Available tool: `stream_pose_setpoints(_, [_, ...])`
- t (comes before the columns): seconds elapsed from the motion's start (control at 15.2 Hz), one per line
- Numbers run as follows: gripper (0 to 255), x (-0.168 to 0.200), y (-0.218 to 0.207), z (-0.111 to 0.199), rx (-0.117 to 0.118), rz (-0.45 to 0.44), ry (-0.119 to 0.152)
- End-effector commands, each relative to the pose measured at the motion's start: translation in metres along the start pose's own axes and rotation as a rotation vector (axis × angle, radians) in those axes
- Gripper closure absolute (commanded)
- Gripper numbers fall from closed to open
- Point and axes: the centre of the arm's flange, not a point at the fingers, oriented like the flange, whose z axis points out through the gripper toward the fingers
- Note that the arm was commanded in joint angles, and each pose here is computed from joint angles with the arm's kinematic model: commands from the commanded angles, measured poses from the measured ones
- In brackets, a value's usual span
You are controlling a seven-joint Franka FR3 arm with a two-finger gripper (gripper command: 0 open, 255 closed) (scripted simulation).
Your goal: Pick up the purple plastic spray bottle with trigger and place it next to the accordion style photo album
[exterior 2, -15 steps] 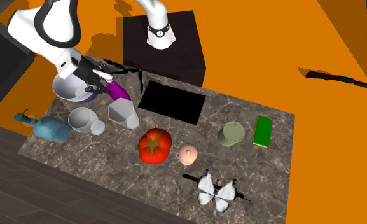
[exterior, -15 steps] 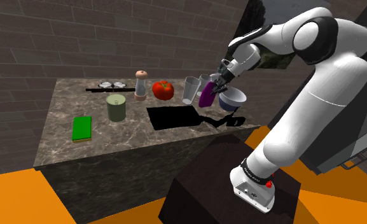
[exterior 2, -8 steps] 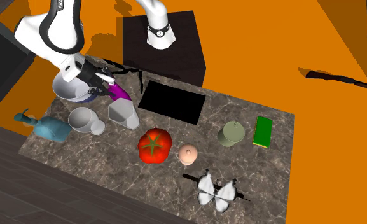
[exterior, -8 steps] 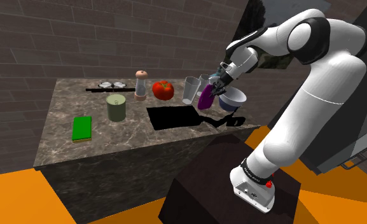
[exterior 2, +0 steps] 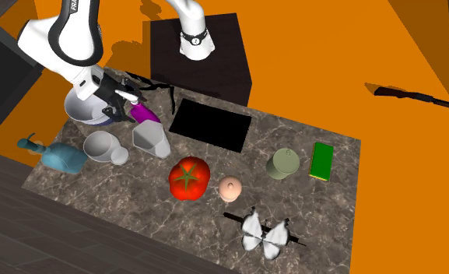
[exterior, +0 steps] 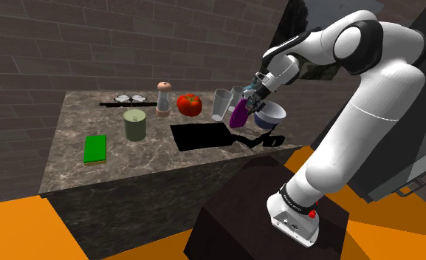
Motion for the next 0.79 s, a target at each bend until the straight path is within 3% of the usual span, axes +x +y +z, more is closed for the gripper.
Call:
stream_pose_setpoints(0.0, [0,0.000,0.000,0.000,0.000,0.000,0.000])
stream_pose_setpoints(0.26, [0,0.000,0.000,-0.050,0.000,0.000,0.000])
stream_pose_setpoints(0.73, [0,0.000,0.000,-0.050,0.000,0.000,0.000])
